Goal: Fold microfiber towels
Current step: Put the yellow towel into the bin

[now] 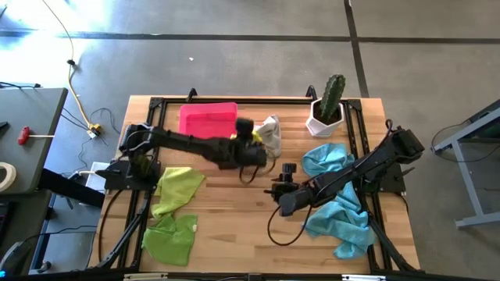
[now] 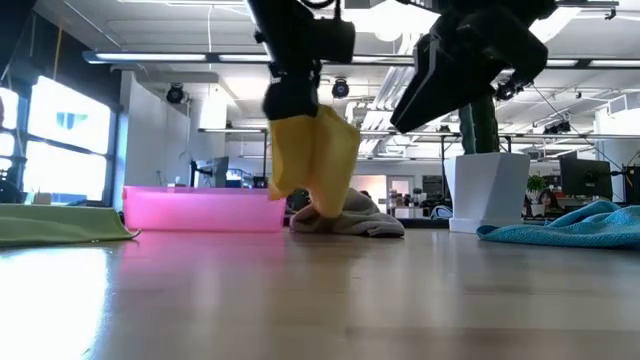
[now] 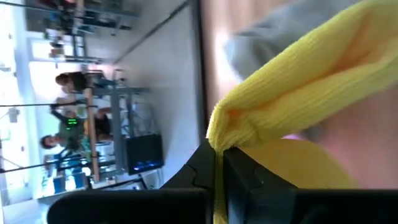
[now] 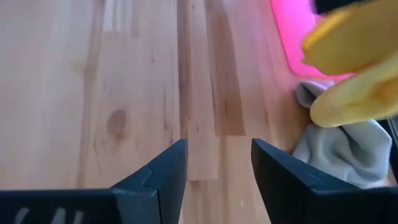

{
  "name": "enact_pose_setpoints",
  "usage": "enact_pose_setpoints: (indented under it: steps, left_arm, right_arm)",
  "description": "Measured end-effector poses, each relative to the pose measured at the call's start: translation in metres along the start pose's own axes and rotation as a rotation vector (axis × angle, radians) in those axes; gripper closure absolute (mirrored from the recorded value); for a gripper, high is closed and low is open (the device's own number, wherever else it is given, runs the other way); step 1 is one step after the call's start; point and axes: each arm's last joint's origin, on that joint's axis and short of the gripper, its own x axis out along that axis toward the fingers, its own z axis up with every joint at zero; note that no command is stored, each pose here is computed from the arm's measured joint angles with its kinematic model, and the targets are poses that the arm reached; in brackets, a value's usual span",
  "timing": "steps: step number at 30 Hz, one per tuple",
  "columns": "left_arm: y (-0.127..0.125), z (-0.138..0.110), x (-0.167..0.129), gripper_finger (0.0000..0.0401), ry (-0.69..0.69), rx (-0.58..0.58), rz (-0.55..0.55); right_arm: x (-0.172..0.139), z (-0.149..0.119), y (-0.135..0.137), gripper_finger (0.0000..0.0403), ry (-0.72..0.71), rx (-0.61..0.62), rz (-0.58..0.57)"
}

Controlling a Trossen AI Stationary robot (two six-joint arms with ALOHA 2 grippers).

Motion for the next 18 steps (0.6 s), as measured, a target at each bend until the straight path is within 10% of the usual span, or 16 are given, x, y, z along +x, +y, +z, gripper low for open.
enact_pose_setpoints:
  steps: [18]
  left_arm:
    - [0.109,-0.030,0.106,0.0400,0.000,0.199,0.214]
  right_arm:
    - [0.015,-0.007,-0.025,0.0231,0.110,0.019,-0.063]
